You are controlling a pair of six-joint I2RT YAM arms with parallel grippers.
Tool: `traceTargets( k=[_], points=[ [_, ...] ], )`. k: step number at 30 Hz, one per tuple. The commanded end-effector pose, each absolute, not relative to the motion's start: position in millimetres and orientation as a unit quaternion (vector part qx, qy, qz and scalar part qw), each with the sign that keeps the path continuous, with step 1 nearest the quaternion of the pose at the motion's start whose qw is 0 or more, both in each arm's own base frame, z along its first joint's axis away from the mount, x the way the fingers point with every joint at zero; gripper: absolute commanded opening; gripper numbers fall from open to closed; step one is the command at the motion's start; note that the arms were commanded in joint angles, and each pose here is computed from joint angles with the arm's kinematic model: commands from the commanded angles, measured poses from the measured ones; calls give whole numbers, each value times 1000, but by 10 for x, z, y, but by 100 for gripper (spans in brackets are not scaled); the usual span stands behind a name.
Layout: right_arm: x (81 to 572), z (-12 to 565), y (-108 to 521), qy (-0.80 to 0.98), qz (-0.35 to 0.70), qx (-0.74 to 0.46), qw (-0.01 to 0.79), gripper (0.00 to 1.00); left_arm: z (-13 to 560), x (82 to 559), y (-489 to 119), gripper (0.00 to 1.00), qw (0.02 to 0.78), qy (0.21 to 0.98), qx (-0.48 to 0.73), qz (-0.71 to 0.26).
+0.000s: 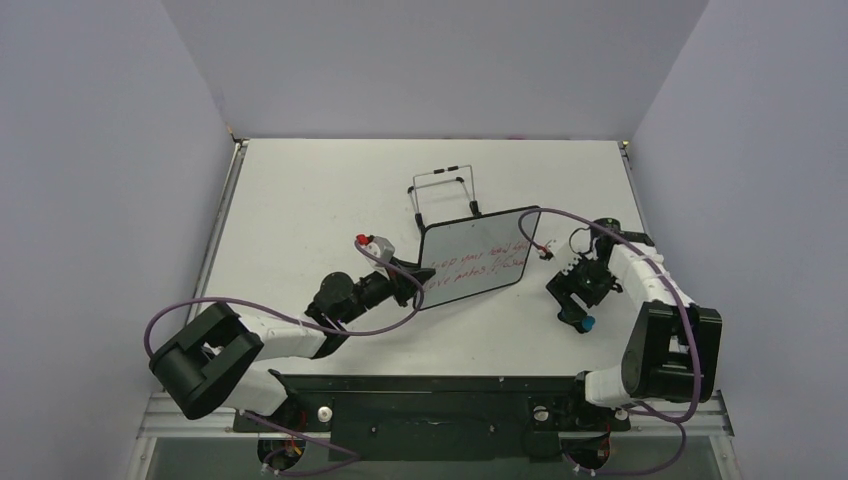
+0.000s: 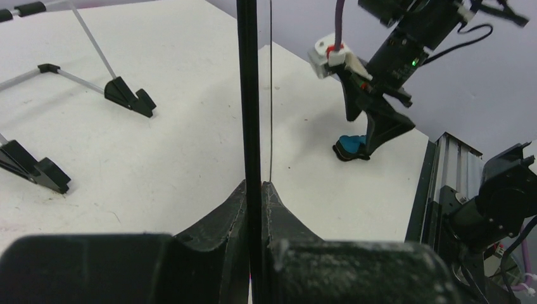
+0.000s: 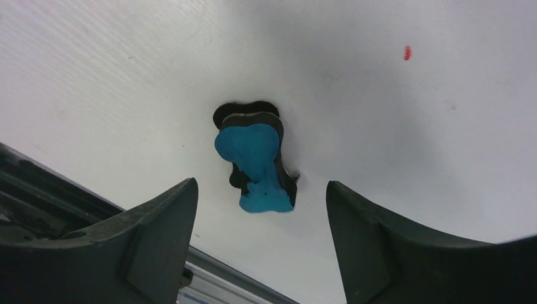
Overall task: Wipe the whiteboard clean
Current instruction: Place the whiteboard eraser at the corner of the board, then pass from the left arm to the right
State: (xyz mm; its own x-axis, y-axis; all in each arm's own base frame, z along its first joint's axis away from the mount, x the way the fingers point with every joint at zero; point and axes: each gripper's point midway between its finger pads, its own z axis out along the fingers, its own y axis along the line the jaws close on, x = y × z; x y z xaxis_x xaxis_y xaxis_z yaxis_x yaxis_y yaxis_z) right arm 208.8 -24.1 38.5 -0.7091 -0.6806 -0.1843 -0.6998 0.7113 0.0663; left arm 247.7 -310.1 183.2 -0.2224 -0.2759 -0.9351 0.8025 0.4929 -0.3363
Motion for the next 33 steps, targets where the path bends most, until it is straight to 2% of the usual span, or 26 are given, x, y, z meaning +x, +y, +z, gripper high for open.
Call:
traceTargets(
  k=[1, 4, 5, 6, 7, 9, 15, 20, 26, 28, 30, 31, 32, 33],
  points=[
    [2259, 913, -148, 890, 75, -430, 133, 72, 1650, 2381, -3108, 0, 576, 641, 226, -455],
    [2333, 1326, 127, 828, 115, -523, 165, 74, 1626, 2349, -3109, 0, 572, 640, 228, -460],
    [2452, 1524, 316, 775, 131, -584, 206, 75, 1599, 2344, -3108, 0, 569, 643, 229, -460],
    [2386, 1596, 419, 746, 156, -613, 207, 80, 1577, 2336, -3112, 0, 566, 644, 231, -460],
    [2500, 1810, 615, 681, 165, -666, 256, 82, 1566, 2333, -3112, 0, 565, 645, 231, -460],
    [2582, 2056, 934, 603, 180, -720, 291, 87, 1531, 2324, -3112, 0, 562, 648, 233, -459],
    [3000, 2379, 1462, 583, 172, -741, 286, 84, 1483, 2317, -3108, 0, 558, 652, 234, -457],
    [3141, 2202, 1601, 597, 186, -739, 250, 78, 1485, 2310, -3127, 0, 556, 652, 240, -456],
    [3271, 2123, 1696, 603, 186, -737, 243, 77, 1475, 2297, -3147, 0, 556, 650, 261, -448],
    [3268, 2043, 1712, 601, 190, -743, 226, 73, 1468, 2312, -3153, 0, 558, 650, 269, -441],
    [3173, 1957, 1713, 592, 204, -755, 197, 61, 1473, 2329, -3160, 0, 558, 651, 272, -437],
    [3098, 1924, 1703, 591, 216, -755, 182, 48, 1482, 2337, -3158, 0, 559, 651, 271, -436],
    [3068, 1908, 1704, 585, 221, -760, 177, 40, 1487, 2346, -3162, 0, 560, 650, 272, -435],
    [3024, 1909, 1697, 583, 227, -761, 173, 17, 1485, 2351, -3165, 0, 560, 651, 272, -435]
  ],
)
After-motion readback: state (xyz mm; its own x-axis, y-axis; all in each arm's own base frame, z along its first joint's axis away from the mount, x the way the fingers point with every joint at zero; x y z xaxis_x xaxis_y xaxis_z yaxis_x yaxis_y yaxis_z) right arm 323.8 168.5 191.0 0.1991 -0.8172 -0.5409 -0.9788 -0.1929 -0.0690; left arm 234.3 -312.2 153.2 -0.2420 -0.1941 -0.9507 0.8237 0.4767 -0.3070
